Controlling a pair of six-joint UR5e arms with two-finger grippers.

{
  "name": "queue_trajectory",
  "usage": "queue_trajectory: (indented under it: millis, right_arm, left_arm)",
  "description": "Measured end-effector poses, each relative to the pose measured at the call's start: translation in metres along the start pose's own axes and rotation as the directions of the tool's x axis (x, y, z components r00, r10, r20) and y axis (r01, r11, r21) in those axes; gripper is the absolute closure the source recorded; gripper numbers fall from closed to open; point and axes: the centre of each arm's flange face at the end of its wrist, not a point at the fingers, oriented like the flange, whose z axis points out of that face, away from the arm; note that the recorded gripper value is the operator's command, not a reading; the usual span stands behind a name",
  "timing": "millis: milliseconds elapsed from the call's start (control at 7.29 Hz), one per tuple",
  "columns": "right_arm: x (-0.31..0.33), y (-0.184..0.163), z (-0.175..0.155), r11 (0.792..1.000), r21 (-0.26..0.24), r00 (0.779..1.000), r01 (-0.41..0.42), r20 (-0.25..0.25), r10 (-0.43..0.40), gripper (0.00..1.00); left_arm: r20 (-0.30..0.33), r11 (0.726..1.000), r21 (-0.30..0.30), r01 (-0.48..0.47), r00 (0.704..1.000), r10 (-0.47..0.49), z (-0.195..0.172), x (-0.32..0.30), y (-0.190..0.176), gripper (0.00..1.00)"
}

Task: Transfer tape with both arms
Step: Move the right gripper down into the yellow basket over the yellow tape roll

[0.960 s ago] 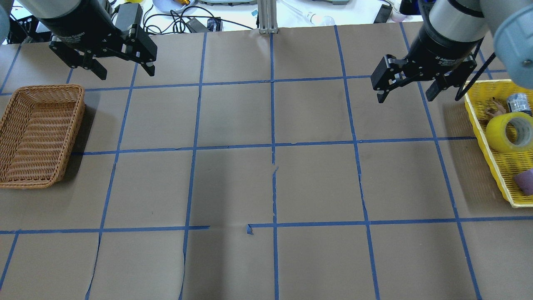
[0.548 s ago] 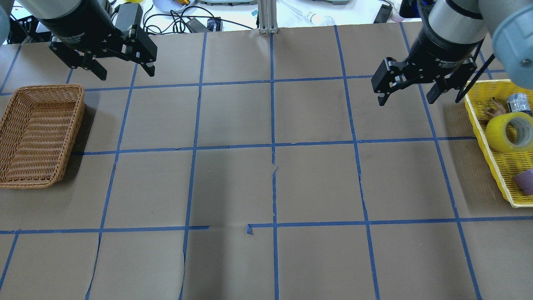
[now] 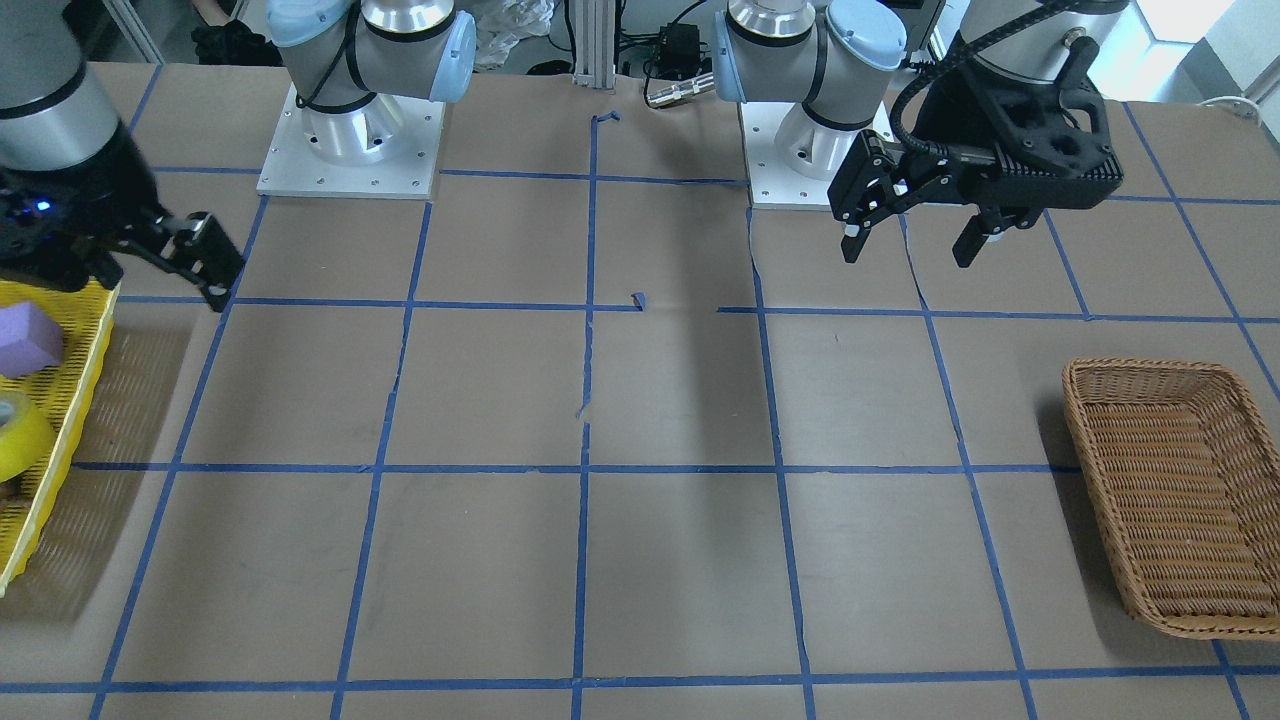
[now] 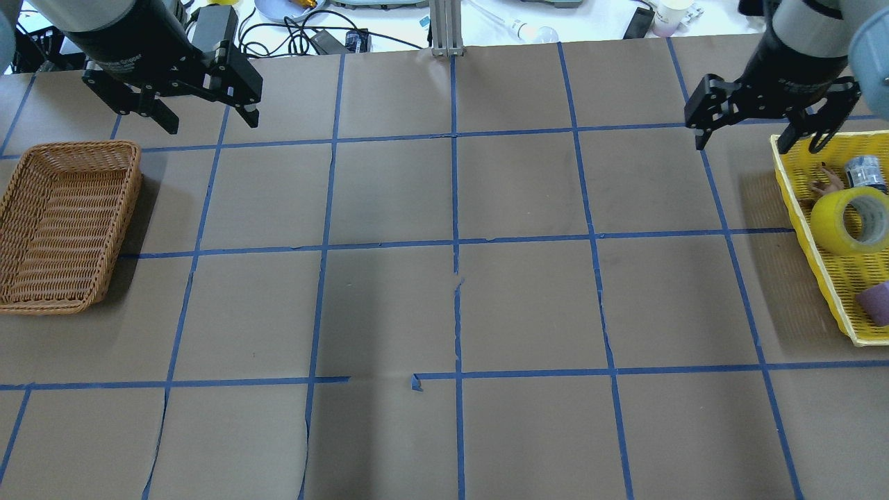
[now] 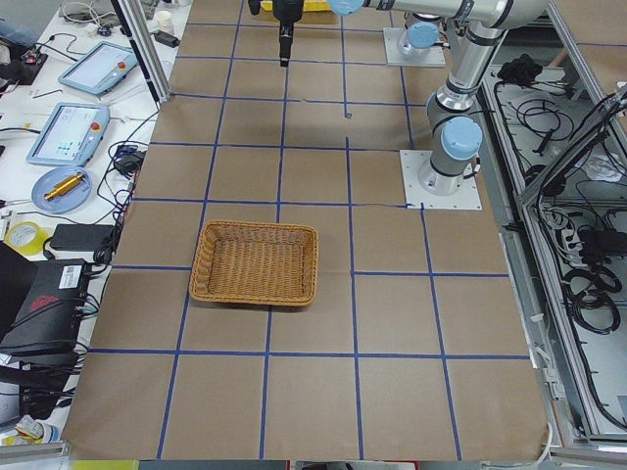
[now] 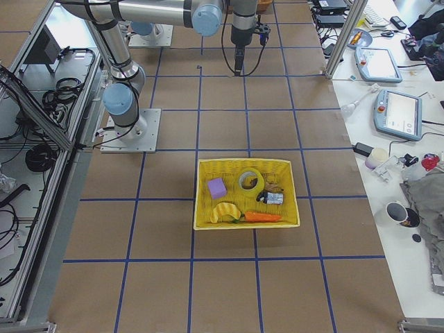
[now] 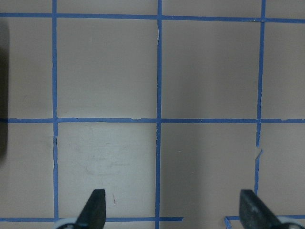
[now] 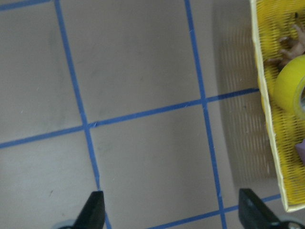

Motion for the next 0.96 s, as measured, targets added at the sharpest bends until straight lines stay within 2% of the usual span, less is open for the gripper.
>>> queue_trajectory:
  millis: [137,274,411,548,685,960]
  right_arm:
    - [0.05,-0.024,0.02,0.998,0.019,0.998,-0.065,-0.008,0.065,0.0]
    - [0.105,-0.046,0.046,0.992,0.028,0.992,-0.122,-0.013,0.122,0.06]
    - [0.145,-0.063,0.071,0.991,0.055,0.992,-0.125,-0.026,0.127,0.09]
    - [0.177,-0.075,0.102,0.993,0.074,0.995,-0.088,-0.04,0.092,0.14]
    - [0.205,-0.076,0.132,0.993,0.073,0.996,-0.088,-0.016,0.089,0.12]
    - [0.246,-0.064,0.188,0.988,0.057,0.984,-0.146,0.111,0.139,0.12]
  left_arm:
    - [0.0,1.0,0.0,0.0,1.0,0.0,0.0,0.0,0.0,0.0]
    - [0.0,1.0,0.0,0.0,1.0,0.0,0.0,0.0,0.0,0.0]
    - [0.0,1.0,0.0,0.0,1.0,0.0,0.0,0.0,0.0,0.0]
    - [0.0,1.0,0.0,0.0,1.0,0.0,0.0,0.0,0.0,0.0]
    - [0.0,1.0,-0.001,-0.002,1.0,0.002,0.0,0.001,0.0,0.0]
    - [0.001,1.0,-0.001,-0.003,1.0,0.003,0.001,0.001,0.001,0.0]
